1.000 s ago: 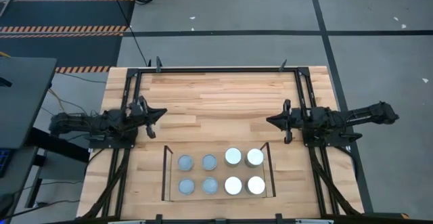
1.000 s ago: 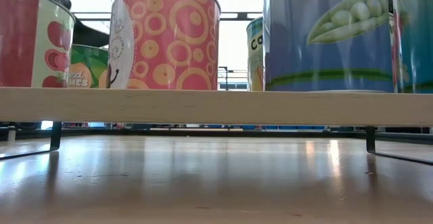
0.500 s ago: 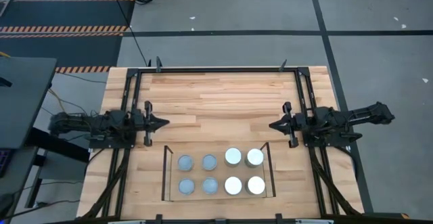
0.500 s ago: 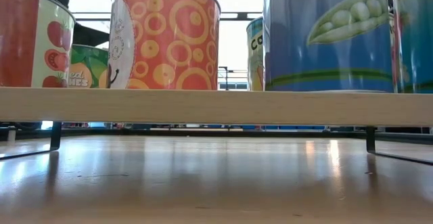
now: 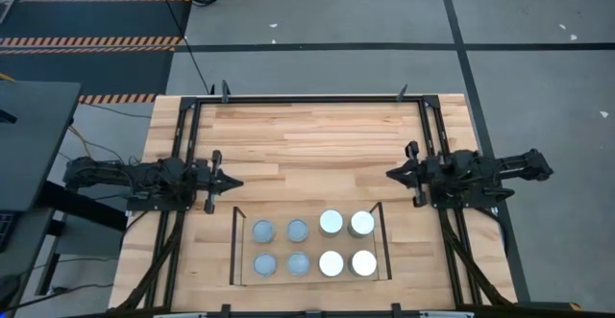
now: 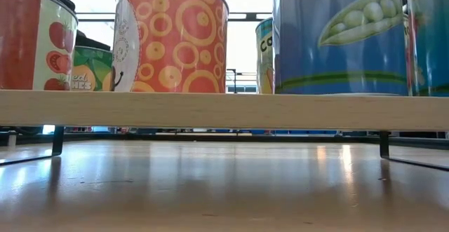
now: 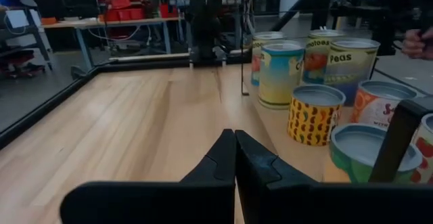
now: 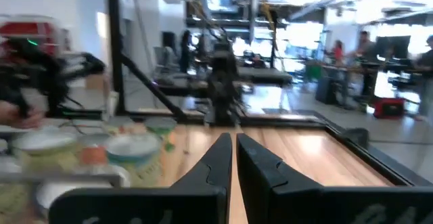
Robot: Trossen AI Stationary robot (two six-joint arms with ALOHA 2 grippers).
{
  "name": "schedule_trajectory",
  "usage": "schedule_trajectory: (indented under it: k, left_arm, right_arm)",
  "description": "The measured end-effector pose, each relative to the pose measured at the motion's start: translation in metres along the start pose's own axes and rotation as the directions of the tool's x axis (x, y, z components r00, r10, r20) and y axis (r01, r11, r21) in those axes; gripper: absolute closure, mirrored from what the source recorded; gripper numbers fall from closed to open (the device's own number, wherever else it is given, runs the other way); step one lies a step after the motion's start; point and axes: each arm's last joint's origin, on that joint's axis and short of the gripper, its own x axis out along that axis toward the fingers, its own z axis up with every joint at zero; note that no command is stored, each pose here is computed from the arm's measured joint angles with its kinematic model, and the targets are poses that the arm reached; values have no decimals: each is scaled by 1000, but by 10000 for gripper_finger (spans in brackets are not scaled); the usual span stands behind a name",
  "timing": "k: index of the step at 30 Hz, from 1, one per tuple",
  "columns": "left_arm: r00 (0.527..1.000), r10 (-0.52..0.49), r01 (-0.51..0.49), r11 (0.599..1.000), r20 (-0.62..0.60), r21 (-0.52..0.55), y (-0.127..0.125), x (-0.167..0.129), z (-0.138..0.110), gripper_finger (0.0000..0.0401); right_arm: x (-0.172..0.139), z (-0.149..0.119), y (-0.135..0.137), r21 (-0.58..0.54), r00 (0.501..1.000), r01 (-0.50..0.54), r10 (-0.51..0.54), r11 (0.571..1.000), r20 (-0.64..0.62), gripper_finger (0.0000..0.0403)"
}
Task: Pick and place cans onto a shelf
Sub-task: Return to Home Position
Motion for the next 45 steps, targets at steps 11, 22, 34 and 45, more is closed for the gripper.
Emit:
schedule_trajectory:
  k: [11, 22, 34, 45]
  left_arm:
    - [1000, 3, -3, 1000, 4, -5, 0, 0, 0, 396]
    - [1000, 3, -3, 1000, 14, -7, 0, 0, 1, 396]
    - [1000, 3, -3, 1000, 15, -7, 0, 0, 1, 396]
    - [1000, 3, -2, 1000, 16, -7, 0, 0, 1, 396]
  right_arm:
    - [4, -14, -1, 68, 987, 79, -69, 995, -146, 375]
    - [4, -14, -1, 68, 987, 79, -69, 995, -145, 375]
    - [4, -14, -1, 68, 987, 79, -69, 995, -145, 375]
    - [4, -14, -1, 68, 987, 79, -69, 995, -145, 375]
